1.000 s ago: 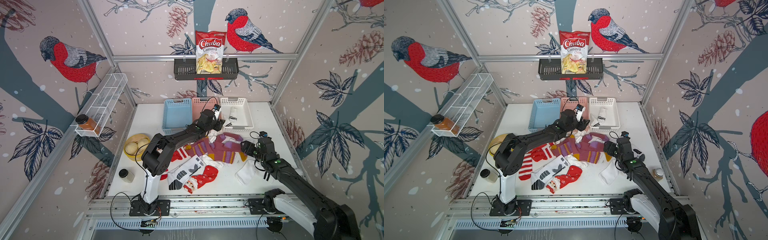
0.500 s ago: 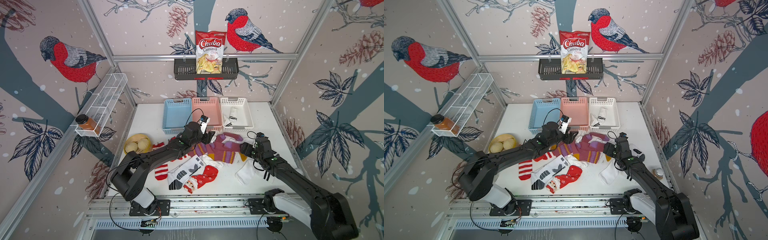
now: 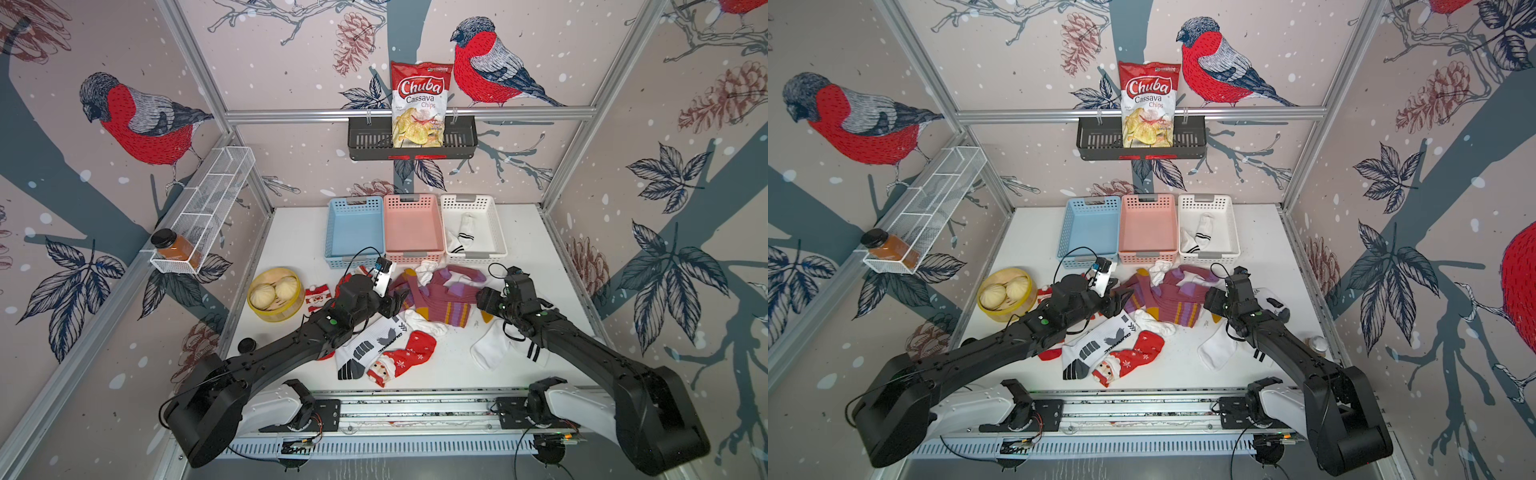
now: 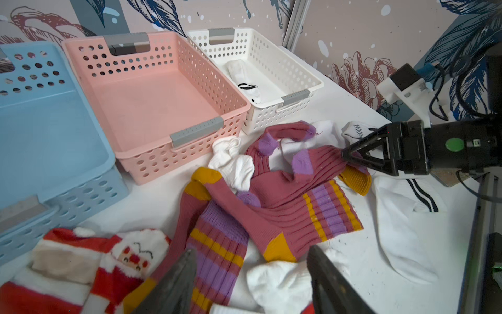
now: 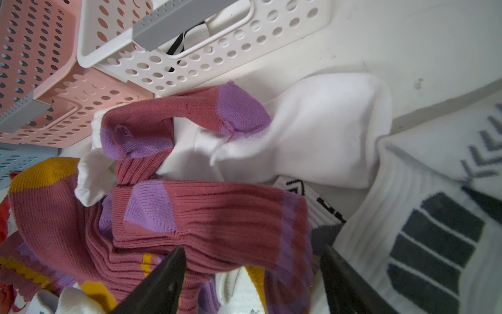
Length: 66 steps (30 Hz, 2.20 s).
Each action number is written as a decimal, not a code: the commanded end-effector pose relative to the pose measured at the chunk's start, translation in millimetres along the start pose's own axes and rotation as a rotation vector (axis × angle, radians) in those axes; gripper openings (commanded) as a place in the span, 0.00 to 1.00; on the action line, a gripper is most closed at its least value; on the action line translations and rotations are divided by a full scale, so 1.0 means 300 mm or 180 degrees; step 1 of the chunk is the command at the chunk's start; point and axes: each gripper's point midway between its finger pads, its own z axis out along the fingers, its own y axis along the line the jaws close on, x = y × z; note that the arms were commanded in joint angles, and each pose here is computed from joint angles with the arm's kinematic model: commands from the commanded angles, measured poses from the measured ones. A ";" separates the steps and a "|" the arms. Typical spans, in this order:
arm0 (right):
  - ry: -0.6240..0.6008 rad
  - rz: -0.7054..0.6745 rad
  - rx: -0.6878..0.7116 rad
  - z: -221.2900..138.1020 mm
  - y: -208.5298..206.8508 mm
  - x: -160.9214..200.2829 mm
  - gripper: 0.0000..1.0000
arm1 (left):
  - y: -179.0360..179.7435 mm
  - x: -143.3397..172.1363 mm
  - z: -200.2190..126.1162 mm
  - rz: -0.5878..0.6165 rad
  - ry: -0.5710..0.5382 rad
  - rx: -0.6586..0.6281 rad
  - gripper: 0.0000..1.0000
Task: Sort the socks into the basket by color
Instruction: Pick up the sock at the center of the board.
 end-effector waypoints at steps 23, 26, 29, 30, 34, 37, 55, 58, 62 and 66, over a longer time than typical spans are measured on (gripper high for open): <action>0.0158 -0.0155 -0.0021 0.044 0.035 0.003 0.47 | 0.021 0.002 -0.056 0.0140 -0.0074 -0.0130 0.71; 0.0106 -0.0173 -0.0060 0.032 0.045 -0.009 0.34 | 0.019 0.011 -0.046 0.0148 -0.0021 -0.0115 0.71; 0.0078 -0.0202 -0.0082 0.024 0.059 -0.030 0.29 | 0.016 0.009 -0.042 0.0153 -0.0009 -0.0102 0.71; 0.0077 -0.0206 -0.0072 0.024 0.060 -0.036 0.26 | 0.015 0.011 -0.042 0.0153 -0.0001 -0.0098 0.71; 0.0090 -0.0261 -0.0080 0.028 0.076 -0.058 0.19 | 0.014 0.007 -0.050 0.0159 -0.0029 -0.0094 0.71; 0.0054 -0.0295 -0.0121 0.021 0.097 -0.081 0.16 | 0.009 0.003 -0.056 0.0157 -0.0050 -0.0066 0.72; -0.0447 -0.0597 -0.0478 -0.157 0.331 -0.315 0.13 | -0.008 -0.010 -0.078 0.0170 -0.0153 0.0020 0.72; -0.0566 -0.0642 -0.0560 -0.190 0.383 -0.361 0.13 | -0.011 -0.010 -0.080 0.0166 -0.0162 0.0037 0.73; -0.0692 -0.0691 -0.0622 -0.220 0.440 -0.420 0.12 | -0.009 -0.009 -0.084 0.0161 -0.0170 0.0029 0.73; -0.0822 -0.0742 -0.0709 -0.254 0.505 -0.482 0.11 | -0.009 -0.008 -0.087 0.0152 -0.0182 0.0027 0.74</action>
